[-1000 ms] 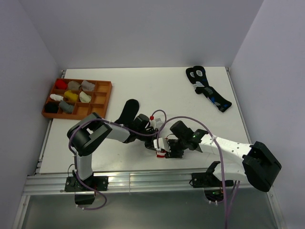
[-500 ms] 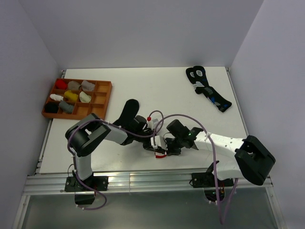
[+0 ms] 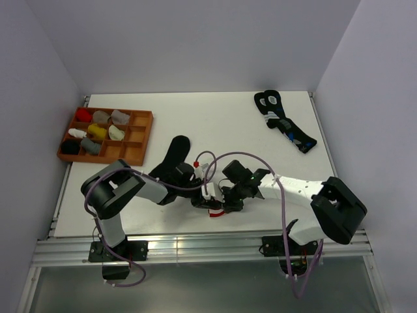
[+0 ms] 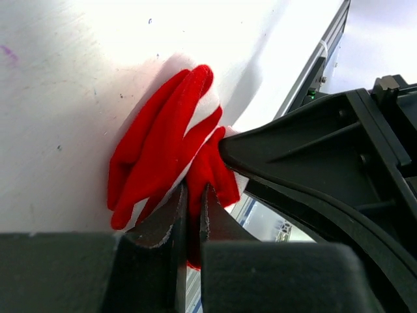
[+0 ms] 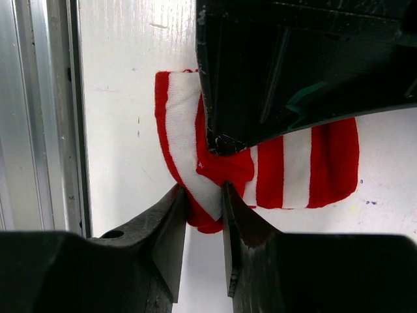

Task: Roll the socks
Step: Roll the sock at the center of the board.

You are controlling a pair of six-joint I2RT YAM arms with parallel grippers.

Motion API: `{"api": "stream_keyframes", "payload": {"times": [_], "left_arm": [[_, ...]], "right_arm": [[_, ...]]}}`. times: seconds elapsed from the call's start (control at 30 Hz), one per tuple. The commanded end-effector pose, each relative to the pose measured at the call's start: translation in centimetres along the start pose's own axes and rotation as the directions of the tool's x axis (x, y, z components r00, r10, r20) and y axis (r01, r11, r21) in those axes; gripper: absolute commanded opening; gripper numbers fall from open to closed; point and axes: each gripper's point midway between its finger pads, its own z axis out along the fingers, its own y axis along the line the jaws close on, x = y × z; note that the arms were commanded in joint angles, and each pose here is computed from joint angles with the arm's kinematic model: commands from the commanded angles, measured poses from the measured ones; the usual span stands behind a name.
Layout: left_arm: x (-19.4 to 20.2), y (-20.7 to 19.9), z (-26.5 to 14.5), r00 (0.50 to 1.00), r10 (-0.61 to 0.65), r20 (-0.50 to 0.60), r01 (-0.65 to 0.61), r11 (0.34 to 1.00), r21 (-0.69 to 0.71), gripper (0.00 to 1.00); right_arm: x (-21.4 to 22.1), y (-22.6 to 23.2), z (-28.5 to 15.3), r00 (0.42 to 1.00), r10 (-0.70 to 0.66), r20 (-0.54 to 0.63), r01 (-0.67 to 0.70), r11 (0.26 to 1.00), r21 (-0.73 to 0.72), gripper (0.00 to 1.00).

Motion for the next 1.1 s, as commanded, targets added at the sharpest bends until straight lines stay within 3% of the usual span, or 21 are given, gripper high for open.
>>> {"api": "stream_keyframes", "payload": {"times": [0.0,0.27,0.47,0.77,1.07], "left_arm": [[0.7,2.9,-0.2,1.0,0.005,0.03,-0.001,0.994,-0.112,0.11],[0.6,2.8,0.4,0.998,0.032,0.055,-0.027,0.996,-0.087,0.12],[0.4,2.7,0.5,0.994,0.076,0.081,-0.067,0.992,-0.103,0.19],[-1.6,2.1,-0.7,0.965,0.136,0.226,-0.107,0.985,-0.136,0.3],[-3.3,1.7,-2.4,0.923,0.193,0.333,-0.139,0.974,-0.181,0.31]], "right_arm": [[2.1,1.0,0.4,0.994,0.055,-0.093,-0.059,0.998,-0.034,0.15],[2.3,0.9,0.4,0.988,0.083,-0.13,-0.09,0.994,-0.054,0.14],[2.4,1.0,0.4,0.984,0.113,-0.141,-0.126,0.988,-0.09,0.14],[2.9,1.1,-0.1,0.964,0.207,-0.167,-0.236,0.954,-0.182,0.12],[3.1,0.6,-0.5,0.939,0.27,-0.211,-0.315,0.923,-0.22,0.12]]}}
